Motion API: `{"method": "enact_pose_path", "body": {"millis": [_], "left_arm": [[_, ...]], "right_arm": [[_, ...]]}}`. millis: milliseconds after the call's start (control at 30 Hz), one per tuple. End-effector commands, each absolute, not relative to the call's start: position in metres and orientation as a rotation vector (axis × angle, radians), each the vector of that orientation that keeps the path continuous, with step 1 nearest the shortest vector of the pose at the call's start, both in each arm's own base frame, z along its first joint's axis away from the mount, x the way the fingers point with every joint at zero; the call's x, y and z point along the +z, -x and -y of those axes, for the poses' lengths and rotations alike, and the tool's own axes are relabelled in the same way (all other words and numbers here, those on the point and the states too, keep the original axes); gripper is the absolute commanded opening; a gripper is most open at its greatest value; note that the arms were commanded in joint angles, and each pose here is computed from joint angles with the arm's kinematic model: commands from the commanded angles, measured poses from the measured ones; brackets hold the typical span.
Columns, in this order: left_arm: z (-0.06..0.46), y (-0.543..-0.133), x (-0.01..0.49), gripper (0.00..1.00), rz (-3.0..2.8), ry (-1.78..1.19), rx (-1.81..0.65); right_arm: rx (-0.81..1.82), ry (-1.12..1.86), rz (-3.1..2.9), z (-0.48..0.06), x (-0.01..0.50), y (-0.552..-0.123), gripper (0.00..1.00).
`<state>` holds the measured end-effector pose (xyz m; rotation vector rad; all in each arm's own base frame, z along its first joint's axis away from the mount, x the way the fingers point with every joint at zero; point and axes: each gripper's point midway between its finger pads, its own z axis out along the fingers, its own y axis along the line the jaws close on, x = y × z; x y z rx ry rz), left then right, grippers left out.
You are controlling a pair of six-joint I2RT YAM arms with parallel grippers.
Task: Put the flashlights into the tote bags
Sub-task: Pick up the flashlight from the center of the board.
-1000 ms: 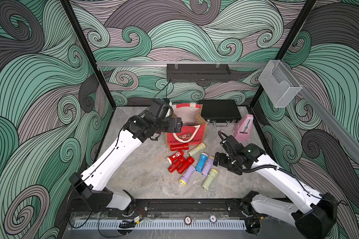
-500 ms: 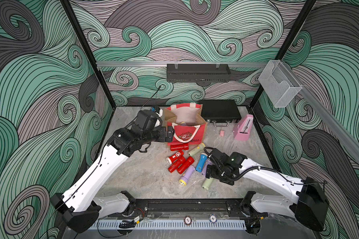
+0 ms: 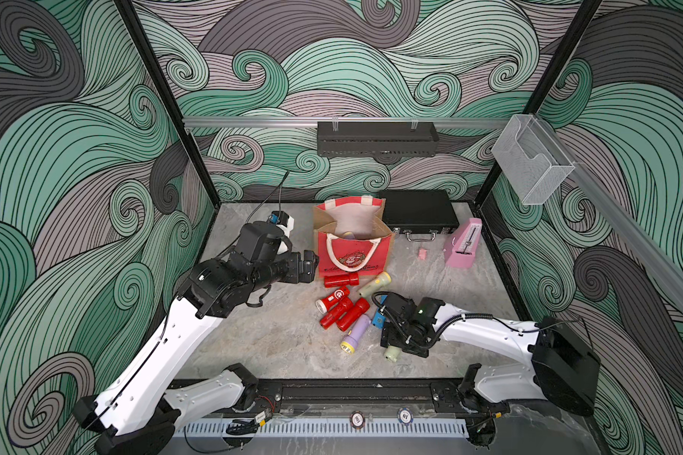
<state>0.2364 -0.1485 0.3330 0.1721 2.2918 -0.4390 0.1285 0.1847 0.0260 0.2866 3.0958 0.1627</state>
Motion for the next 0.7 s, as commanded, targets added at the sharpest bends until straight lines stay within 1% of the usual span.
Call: {"method": "enact_pose_path", "body": {"millis": [0, 200, 367, 667], "left_arm": [[0.129, -0.223, 0.328, 0.99, -2.317, -0.155, -0.374], [0.114, -0.213, 0.329, 0.99, -2.305, -0.144, -0.337], [0.113, -0.212, 0.331, 0.99, -2.297, -0.157, -0.332], [0.116, -0.214, 0.329, 0.99, -2.287, -0.163, -0.348]], "right_arm": [[0.141, -0.335, -3.067, -0.187, 0.02, -0.133, 0.84], [0.138, -0.356, -3.031, -0.191, 0.014, -0.138, 0.79], [0.112, -0.386, -3.011, -0.189, 0.015, -0.141, 0.74], [-0.012, -0.447, -3.017, -0.169, 0.013, -0.13, 0.49]]}}
